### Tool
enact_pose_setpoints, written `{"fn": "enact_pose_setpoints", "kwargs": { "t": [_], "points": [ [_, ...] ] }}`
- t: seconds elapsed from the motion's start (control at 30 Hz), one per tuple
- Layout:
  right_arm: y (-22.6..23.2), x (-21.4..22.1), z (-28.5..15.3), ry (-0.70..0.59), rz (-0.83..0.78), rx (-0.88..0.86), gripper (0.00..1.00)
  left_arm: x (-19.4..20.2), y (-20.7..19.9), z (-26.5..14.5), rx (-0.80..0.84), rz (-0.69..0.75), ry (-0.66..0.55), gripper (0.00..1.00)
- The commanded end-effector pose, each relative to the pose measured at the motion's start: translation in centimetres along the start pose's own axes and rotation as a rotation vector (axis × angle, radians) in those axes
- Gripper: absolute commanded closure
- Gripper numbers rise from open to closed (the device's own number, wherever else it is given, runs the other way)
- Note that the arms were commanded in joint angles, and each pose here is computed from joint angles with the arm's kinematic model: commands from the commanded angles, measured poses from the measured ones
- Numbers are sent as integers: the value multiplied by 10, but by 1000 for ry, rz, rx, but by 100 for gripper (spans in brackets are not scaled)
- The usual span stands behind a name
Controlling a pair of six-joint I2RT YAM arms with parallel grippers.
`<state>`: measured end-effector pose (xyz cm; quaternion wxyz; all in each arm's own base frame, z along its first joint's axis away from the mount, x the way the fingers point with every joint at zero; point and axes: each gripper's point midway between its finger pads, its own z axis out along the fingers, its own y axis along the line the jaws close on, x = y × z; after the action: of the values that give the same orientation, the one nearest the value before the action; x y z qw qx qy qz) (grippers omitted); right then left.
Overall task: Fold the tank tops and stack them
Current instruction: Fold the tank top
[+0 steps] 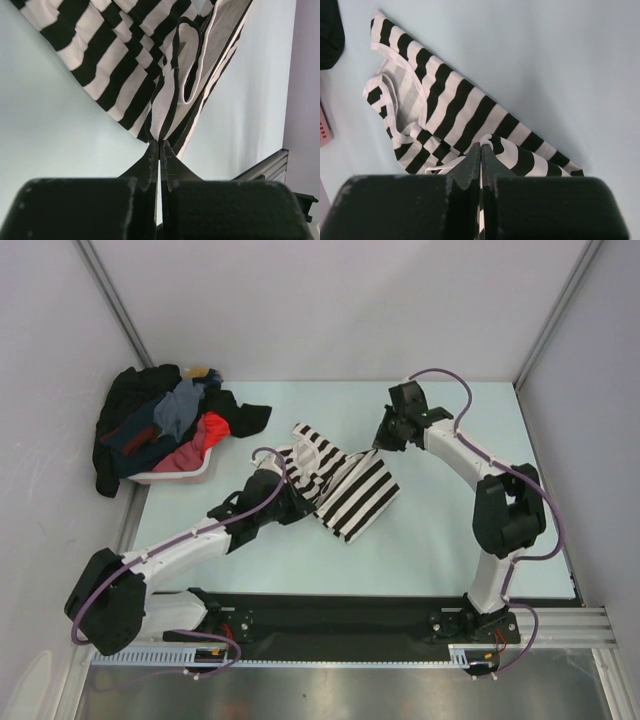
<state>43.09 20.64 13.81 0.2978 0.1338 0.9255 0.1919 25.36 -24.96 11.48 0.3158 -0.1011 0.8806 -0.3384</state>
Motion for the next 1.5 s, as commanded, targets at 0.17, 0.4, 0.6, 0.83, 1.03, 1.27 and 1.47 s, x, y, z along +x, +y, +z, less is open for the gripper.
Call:
{"fn": "enact_pose_setpoints", "kwargs": {
  "t": [0.17, 0.4, 0.6, 0.83, 1.03, 1.27, 1.47],
  "points": [
    [14, -19, 26, -20, -30, -8, 100, -1, 21, 12, -27, 35, 39, 100],
    [10, -12, 53, 3, -20, -4, 98, 2, 41, 31, -64, 26, 58, 100],
    [15, -14, 69, 5, -14, -11, 98, -3, 56, 43, -94, 16, 51, 100],
    [23, -20, 75, -2, -13, -34, 98, -10, 63, 46, -110, 8, 38, 100],
    [27, -21, 79, -5, -21, -42, 96, -16, 73, 48, -132, 9, 37, 100],
    [22, -11, 100, 22, -38, -43, 55, -15, 90, 56, -190, 27, 44, 63],
    [9, -11, 70, -10, -68, -25, 41, -37, 104, 30, -294, 72, -78, 26]
  ]
}}
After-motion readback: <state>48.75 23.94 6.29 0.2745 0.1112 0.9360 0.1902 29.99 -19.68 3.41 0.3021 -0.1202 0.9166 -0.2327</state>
